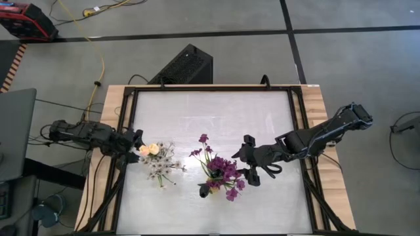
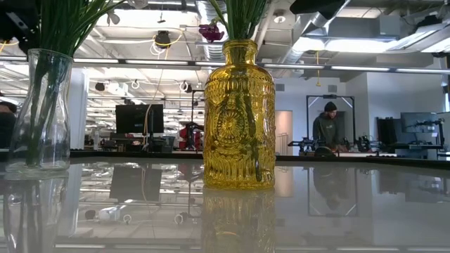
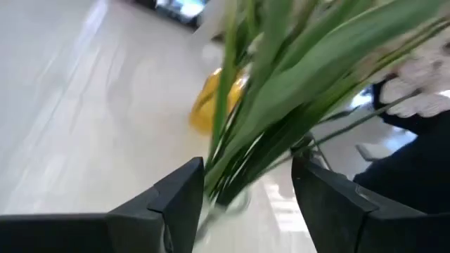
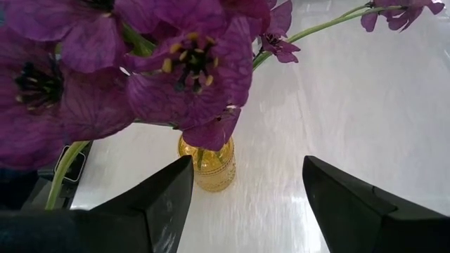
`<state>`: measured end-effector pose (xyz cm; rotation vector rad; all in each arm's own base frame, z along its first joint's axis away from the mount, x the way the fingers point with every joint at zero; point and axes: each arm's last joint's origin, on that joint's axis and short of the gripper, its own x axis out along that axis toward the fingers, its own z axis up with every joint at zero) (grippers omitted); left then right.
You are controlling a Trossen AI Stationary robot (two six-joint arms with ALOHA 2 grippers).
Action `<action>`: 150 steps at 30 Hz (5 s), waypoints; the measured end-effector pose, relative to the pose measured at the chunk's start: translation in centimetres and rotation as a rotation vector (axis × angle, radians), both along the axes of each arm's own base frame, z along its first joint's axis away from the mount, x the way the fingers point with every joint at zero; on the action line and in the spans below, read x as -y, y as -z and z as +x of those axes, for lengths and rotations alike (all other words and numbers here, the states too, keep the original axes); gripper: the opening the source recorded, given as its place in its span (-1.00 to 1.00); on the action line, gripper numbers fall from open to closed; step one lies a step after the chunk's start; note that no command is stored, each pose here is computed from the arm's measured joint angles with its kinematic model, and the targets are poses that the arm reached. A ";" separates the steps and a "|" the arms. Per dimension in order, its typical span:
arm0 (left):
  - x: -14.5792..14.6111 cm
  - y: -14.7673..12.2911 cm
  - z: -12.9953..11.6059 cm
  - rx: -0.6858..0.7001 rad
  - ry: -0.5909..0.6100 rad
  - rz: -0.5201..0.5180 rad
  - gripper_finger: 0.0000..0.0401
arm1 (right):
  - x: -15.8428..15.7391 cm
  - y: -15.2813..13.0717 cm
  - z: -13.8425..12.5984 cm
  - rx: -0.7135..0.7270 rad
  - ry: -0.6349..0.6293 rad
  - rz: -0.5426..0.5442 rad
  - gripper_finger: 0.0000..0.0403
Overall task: Sort flowers into vase by color
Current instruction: Return to Home Position
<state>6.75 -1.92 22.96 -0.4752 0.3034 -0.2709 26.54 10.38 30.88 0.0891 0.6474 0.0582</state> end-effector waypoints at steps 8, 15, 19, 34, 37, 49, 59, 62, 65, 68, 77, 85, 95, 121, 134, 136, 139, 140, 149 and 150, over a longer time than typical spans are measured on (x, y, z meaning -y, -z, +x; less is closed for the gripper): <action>-0.5 -1.5 -1.3 -0.125 -0.092 -0.057 0.00 | 0.5 -0.2 -0.1 -0.008 -0.006 0.015 0.45; -1.0 -2.5 -1.0 -0.213 -0.281 0.054 -0.08 | 2.3 -1.5 -1.0 -0.081 0.031 0.006 0.45; -1.1 -2.1 0.2 -0.283 -0.387 0.128 -0.12 | 3.8 -2.3 -1.4 -0.135 0.076 -0.013 0.45; -2.7 -4.4 2.7 -0.362 -0.646 0.418 -0.14 | 10.7 -4.3 -3.4 -0.041 0.212 -0.143 0.45; -3.2 -5.1 2.5 -0.307 -0.707 0.474 -0.14 | 11.8 -3.9 -3.9 0.063 0.238 -0.177 0.45; -3.9 -8.0 1.8 0.102 -0.824 0.618 -0.14 | 14.1 1.5 -7.1 0.442 0.255 -0.090 0.45; -3.9 -3.0 2.2 0.381 -0.773 0.581 -0.14 | 13.0 5.9 -8.6 0.570 0.219 -0.056 0.29; -4.0 -2.0 1.9 0.396 -0.768 0.563 -0.14 | 12.9 6.9 -9.3 0.592 0.223 -0.059 -0.02; -4.2 -0.7 1.9 0.396 -0.781 0.541 -0.14 | 13.0 8.0 -9.8 0.596 0.229 -0.068 -0.46; -4.3 0.3 1.9 0.392 -0.798 0.527 -0.14 | 13.1 8.9 -10.2 0.591 0.238 -0.076 -0.87; -4.4 2.2 2.2 0.352 -0.788 0.499 -0.14 | 12.9 11.5 -11.6 0.608 0.251 -0.040 -0.91; -4.5 4.0 2.6 0.297 -0.770 0.474 -0.14 | 12.7 13.6 -12.8 0.610 0.298 0.012 -0.92; -4.4 4.0 2.7 0.303 -0.747 0.457 -0.14 | 12.4 14.3 -14.5 0.517 0.346 0.001 -0.92; -4.1 5.4 3.2 0.311 -0.597 0.396 -0.14 | 11.7 15.0 -16.1 0.559 0.322 0.045 -0.82; -3.9 6.6 3.3 0.203 -0.515 0.328 -0.14 | 11.6 15.1 -16.1 0.557 0.332 0.095 -0.79; -3.9 6.6 3.3 0.202 -0.521 0.332 -0.14 | 11.6 15.1 -16.1 0.557 0.332 0.095 -0.79; -3.9 6.6 3.3 0.202 -0.522 0.333 -0.14 | 11.6 15.1 -16.1 0.557 0.332 0.095 -0.79; -3.9 6.6 3.3 0.202 -0.521 0.333 -0.14 | 11.6 15.1 -16.1 0.557 0.332 0.095 -0.79; -3.9 6.7 3.3 0.200 -0.522 0.333 -0.14 | 11.6 15.1 -16.1 0.556 0.332 0.095 -0.78; -3.9 6.7 3.3 0.200 -0.522 0.333 -0.14 | 11.6 15.1 -16.1 0.556 0.332 0.095 -0.78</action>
